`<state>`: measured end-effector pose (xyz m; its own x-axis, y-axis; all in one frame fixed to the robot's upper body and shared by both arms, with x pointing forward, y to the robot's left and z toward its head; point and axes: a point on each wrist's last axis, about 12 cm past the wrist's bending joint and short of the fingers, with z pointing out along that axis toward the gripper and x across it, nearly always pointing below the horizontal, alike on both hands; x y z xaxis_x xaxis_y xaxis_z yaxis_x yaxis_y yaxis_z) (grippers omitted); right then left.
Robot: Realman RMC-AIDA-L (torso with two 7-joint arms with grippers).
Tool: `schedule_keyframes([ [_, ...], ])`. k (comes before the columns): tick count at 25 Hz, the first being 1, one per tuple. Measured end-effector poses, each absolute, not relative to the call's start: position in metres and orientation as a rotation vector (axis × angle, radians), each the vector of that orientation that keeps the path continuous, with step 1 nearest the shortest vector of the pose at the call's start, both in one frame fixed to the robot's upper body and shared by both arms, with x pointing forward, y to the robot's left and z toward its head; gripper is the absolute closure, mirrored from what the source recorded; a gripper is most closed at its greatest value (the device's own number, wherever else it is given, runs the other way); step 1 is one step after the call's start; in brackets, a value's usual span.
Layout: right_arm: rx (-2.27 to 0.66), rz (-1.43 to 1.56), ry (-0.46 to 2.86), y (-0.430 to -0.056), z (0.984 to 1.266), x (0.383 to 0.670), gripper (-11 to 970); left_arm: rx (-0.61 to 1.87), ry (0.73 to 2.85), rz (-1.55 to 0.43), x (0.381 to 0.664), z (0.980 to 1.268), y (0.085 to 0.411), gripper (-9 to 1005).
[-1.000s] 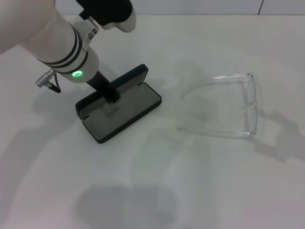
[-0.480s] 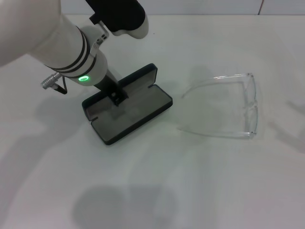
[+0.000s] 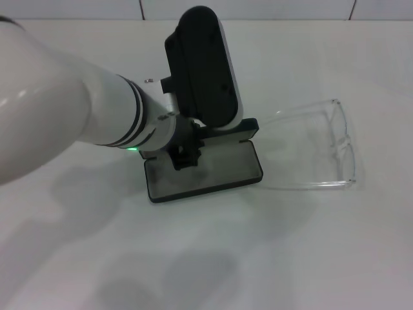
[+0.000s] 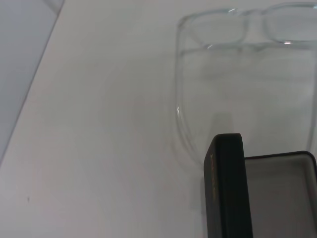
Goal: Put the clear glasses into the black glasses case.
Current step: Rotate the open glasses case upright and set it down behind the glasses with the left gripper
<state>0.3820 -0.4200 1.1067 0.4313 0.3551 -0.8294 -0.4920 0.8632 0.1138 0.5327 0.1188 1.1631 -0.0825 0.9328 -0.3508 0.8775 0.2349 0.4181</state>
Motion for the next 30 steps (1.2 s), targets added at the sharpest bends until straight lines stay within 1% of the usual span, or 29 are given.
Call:
schedule_keyframes([
  [5, -0.149, 0.527, 0.997, -0.419, 1.105, 0.38, 99, 1.707, 1.829, 0.154, 0.519, 1.179, 0.121, 791],
  [9, -0.146, 0.523, 0.994, -0.419, 1.105, 0.38, 100, 1.724, 1.801, 0.171, 0.513, 1.191, 0.126, 790],
  [16, -0.152, 0.53, 0.983, -0.417, 1.106, 0.385, 100, 1.822, 1.851, 0.171, 0.506, 1.18, 0.133, 789],
  [19, -0.155, 0.534, 0.982, -0.416, 1.107, 0.387, 100, 1.883, 1.87, 0.154, 0.499, 1.176, 0.132, 789],
  [23, -0.154, 0.537, 0.981, -0.416, 1.107, 0.39, 100, 1.966, 1.847, 0.082, 0.485, 1.171, 0.119, 789],
  [25, -0.156, 0.544, 0.978, -0.414, 1.107, 0.392, 100, 1.981, 1.837, 0.054, 0.482, 1.171, 0.115, 789],
  [26, -0.158, 0.548, 0.976, -0.414, 1.107, 0.393, 100, 2.001, 1.805, -0.022, 0.477, 1.173, 0.104, 788],
  [30, -0.159, 0.56, 0.97, -0.412, 1.107, 0.393, 100, 1.979, 1.779, -0.044, 0.479, 1.172, 0.097, 788],
])
